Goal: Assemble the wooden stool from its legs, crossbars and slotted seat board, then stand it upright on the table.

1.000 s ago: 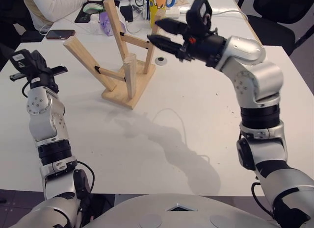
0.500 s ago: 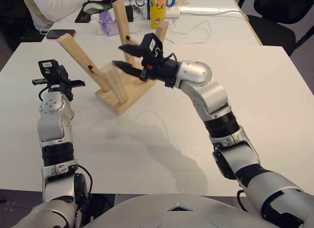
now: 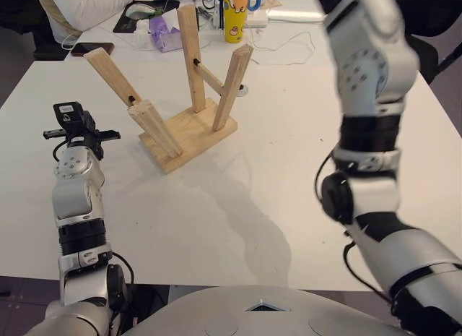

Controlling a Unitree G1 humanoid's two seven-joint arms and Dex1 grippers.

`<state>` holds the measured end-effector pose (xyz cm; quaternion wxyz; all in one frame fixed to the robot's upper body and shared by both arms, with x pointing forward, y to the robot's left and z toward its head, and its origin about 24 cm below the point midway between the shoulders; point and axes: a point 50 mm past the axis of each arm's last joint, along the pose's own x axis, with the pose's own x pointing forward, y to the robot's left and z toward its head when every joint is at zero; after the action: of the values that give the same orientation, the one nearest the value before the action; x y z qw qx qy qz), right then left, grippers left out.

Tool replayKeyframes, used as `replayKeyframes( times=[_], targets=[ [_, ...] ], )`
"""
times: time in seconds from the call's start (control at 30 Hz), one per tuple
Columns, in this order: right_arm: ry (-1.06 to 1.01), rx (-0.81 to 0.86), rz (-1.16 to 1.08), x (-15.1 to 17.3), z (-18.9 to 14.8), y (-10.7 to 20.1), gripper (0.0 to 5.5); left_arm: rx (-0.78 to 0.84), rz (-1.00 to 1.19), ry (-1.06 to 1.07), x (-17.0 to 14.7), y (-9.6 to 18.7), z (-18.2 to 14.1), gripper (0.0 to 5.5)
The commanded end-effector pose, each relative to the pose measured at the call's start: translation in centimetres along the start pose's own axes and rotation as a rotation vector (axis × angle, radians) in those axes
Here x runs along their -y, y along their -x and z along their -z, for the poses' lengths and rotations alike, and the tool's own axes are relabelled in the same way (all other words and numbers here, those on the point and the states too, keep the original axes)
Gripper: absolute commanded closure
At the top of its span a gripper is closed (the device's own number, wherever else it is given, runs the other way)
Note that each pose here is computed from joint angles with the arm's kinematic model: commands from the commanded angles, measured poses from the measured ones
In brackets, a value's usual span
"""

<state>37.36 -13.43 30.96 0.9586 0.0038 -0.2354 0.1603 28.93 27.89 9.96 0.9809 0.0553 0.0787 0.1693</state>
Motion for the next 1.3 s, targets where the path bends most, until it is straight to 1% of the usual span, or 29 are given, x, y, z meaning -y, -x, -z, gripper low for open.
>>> replayKeyframes(
  times=[0.03, 0.07, 0.17, 0.27, 0.33, 0.5, 0.63, 0.83, 0.87, 1.0, 1.1, 1.2, 1.3],
  targets=[
    [0.354, -0.276, 0.106, 3.7, 6.0, 0.8, 3.38, -0.01, 0.029, -0.027, 0.6, 0.1, 0.1, 5.5],
    [0.375, -0.329, 0.043, 3.3, 7.6, 1.3, 3.38, -0.009, 0.033, -0.027, 0.6, 0.1, 0.1, 5.5],
    [0.396, -0.394, -0.146, 1.5, 11.0, 2.5, 3.38, -0.007, 0.041, -0.031, 0.7, 0.0, -0.1, 5.5],
    [0.314, -0.45, -0.319, -0.3, 13.7, 3.6, 3.38, -0.008, 0.054, -0.041, 0.9, -0.2, -0.2, 5.5],
    [0.262, -0.449, -0.398, -1.2, 14.5, 3.9, 3.38, -0.005, 0.064, -0.044, 1.1, -0.3, -0.4, 5.5],
    [0.238, -0.408, -0.513, -2.6, 14.6, 3.7, 3.38, -0.002, 0.083, -0.045, 1.5, -0.5, -0.7, 5.5],
    [0.301, -0.382, -0.592, -3.6, 14.8, 3.7, 3.38, 0.001, 0.088, -0.043, 1.7, -0.7, -0.8, 5.5],
    [0.337, -0.372, -0.64, -4.0, 15.2, 3.9, 3.38, 0.002, 0.096, -0.034, 1.9, -0.9, -0.9, 5.5],
    [0.322, -0.359, -0.663, -4.4, 15.1, 3.9, 3.38, 0.002, 0.098, -0.033, 2.0, -0.9, -0.9, 5.5],
    [0.151, -0.297, -0.828, -5.8, 14.2, 4.1, 3.38, 0.002, 0.097, -0.036, 1.9, -1.0, -0.8, 5.5],
    [0.034, -0.304, -0.974, -6.4, 14.1, 4.9, 3.38, 0.004, 0.088, -0.04, 1.7, -0.9, -0.7, 5.5],
    [0.024, -0.349, -1.103, -6.6, 14.3, 6.3, 3.38, 0.007, 0.081, -0.044, 1.5, -0.9, -0.7, 5.5],
    [0.017, -0.39, -1.164, -6.0, 14.3, 7.9, 3.38, 0.006, 0.078, -0.04, 1.3, -0.9, -0.6, 5.5]
  ],
)
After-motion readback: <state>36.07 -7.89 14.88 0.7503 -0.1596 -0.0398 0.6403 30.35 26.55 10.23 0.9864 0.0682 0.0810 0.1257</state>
